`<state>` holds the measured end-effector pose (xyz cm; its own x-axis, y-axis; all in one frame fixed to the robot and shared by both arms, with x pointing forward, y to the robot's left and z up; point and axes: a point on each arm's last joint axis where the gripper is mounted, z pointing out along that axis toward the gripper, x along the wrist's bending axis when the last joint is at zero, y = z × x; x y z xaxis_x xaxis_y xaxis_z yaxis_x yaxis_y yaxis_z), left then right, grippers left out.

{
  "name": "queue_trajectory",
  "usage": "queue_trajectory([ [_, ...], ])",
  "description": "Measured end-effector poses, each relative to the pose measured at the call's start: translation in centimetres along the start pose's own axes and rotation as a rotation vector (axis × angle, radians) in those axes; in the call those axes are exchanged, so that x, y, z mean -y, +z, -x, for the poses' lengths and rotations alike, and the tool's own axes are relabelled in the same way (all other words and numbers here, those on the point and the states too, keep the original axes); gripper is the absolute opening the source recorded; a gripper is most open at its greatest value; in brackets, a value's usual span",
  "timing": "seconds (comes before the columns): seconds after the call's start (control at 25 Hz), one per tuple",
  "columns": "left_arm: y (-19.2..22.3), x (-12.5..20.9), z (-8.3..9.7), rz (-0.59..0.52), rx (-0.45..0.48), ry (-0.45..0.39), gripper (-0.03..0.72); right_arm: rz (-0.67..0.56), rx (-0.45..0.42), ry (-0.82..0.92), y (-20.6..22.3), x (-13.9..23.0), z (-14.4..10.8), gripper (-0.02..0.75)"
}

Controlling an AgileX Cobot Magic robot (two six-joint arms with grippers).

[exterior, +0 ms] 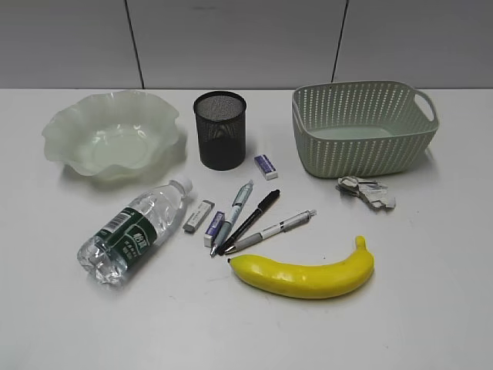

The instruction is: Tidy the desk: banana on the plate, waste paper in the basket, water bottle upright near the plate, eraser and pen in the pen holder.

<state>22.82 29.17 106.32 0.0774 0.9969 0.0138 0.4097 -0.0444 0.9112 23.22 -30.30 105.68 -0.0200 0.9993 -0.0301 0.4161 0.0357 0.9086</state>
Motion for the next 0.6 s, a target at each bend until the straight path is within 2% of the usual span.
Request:
queue_trajectory([
  [0.6,0.0,0.0,0.0,0.0,0.0,0.0,0.308,0.0,0.0,0.0,0.0,0.0,0.0,0.362],
])
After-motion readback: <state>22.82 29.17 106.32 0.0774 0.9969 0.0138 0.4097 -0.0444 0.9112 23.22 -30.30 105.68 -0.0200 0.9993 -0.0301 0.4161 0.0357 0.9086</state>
